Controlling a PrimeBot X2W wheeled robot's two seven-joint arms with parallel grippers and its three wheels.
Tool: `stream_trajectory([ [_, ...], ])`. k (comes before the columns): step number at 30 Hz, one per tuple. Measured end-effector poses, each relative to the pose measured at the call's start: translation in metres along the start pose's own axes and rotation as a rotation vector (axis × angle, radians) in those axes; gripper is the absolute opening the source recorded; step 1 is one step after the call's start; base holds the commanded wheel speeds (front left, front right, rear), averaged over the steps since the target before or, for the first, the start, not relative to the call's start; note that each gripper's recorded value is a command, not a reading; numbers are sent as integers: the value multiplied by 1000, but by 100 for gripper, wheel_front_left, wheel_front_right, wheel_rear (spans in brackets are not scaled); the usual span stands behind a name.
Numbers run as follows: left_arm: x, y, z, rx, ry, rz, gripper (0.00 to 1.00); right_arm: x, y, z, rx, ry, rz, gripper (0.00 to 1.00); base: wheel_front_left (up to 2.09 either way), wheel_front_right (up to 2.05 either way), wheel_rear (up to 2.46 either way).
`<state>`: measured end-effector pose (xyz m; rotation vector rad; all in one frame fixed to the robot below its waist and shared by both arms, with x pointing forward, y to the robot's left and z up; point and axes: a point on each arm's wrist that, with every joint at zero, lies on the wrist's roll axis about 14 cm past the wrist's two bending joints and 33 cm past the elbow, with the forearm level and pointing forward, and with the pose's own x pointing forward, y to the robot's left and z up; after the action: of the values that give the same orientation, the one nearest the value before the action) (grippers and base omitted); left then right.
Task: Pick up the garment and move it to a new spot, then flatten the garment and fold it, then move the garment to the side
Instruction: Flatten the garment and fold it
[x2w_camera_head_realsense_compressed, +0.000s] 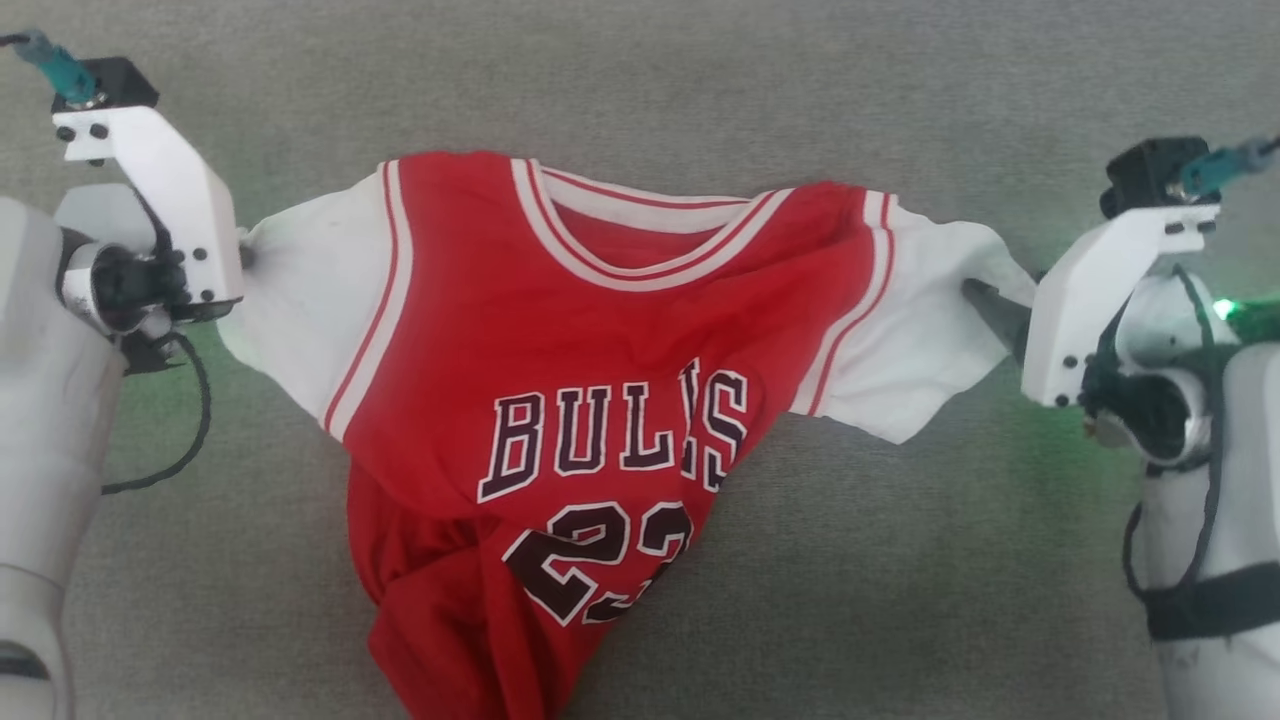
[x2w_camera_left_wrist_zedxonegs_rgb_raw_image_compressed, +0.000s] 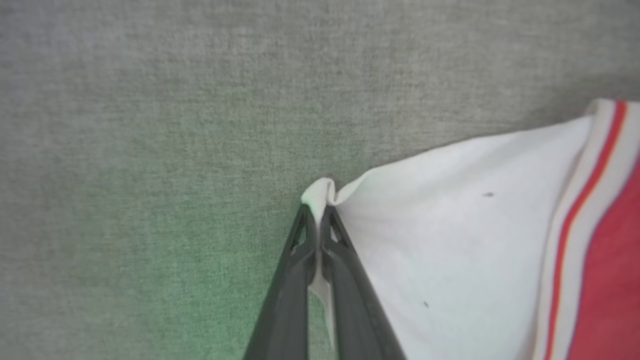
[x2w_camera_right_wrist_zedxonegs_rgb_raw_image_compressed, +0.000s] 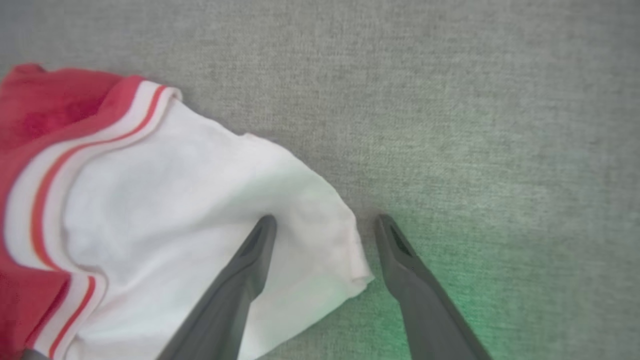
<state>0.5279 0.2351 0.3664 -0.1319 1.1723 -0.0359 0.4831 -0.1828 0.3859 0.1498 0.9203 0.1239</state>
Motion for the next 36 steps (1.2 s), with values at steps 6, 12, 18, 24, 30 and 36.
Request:
stream_trajectory([
  [6, -1, 3, 3, -21, -31, 5, 0, 13, 4, -1, -37, 88, 1, 0, 0, 0, 0],
  [12, -22, -2, 8, -18, -82, -5, 0, -1, 11, 16, -13, 34, 22, 0, 0, 0, 0],
  [18, -74, -9, 39, 1, -227, -12, 0, -47, 27, 78, 19, -181, 76, 0, 0, 0, 0],
  [24, -142, -19, 74, 25, -411, -28, 0, -110, 44, 140, -3, -422, 107, 0, 0, 0, 0],
  [30, -221, -35, 103, 64, -610, -58, 0, -176, 63, 182, -55, -620, 123, 0, 0, 0, 0],
  [36, -281, -43, 116, 101, -743, -62, 0, -226, 77, 210, -84, -764, 142, 0, 0, 0, 0],
])
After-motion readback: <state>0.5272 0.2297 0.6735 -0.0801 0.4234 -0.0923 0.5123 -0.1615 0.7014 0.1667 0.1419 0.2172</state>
